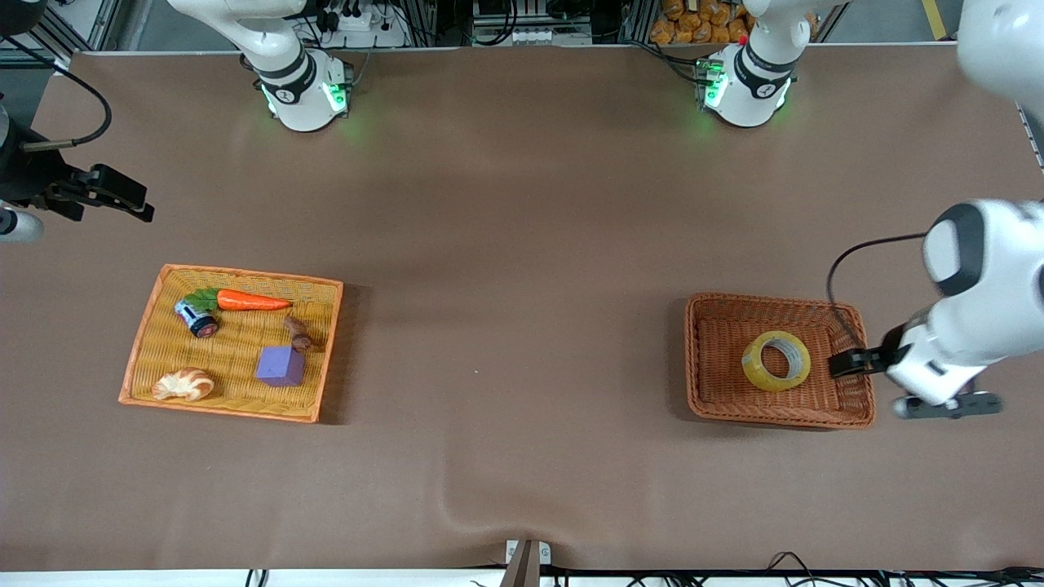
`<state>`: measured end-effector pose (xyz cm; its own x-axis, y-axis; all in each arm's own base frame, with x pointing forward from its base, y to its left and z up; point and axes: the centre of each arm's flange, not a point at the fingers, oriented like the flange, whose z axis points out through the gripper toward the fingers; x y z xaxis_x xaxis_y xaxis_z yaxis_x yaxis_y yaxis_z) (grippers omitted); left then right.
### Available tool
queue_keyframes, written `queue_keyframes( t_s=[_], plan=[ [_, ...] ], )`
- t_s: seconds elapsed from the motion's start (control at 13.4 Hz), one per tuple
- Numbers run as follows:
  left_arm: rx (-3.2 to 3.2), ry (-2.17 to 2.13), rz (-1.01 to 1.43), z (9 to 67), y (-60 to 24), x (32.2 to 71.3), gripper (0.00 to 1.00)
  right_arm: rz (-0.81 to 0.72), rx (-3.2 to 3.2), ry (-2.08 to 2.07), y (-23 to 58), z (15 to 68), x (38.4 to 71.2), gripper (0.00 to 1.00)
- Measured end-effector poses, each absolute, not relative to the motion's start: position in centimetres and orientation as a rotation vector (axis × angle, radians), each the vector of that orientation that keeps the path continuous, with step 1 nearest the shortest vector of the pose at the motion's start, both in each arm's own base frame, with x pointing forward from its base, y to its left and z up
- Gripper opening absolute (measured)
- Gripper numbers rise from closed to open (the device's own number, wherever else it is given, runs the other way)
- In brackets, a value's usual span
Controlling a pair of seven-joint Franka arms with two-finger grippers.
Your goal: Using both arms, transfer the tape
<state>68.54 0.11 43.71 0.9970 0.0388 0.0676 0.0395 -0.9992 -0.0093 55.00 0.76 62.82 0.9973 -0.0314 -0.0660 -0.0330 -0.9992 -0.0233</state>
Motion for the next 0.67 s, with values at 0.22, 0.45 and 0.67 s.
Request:
queue_keyframes(
  t_s=[0.22, 0.45, 0.67],
  plan=[
    [-3.088, -0.043, -0.133, 52.9, -1.0, 65.3, 1.00, 0.100, -3.115, 0.040, 0.7, 63.0, 54.9, 1.00],
    [-3.054, -0.004, -0.179, 59.9, -3.5, 61.4, 1.00, 0.101, -3.116, 0.041, 0.6, 63.2, 54.7, 1.00],
    [-3.059, -0.036, -0.144, 63.4, -3.5, 58.3, 1.00, 0.103, -3.116, 0.045, 0.4, 63.2, 54.7, 1.00]
  ],
)
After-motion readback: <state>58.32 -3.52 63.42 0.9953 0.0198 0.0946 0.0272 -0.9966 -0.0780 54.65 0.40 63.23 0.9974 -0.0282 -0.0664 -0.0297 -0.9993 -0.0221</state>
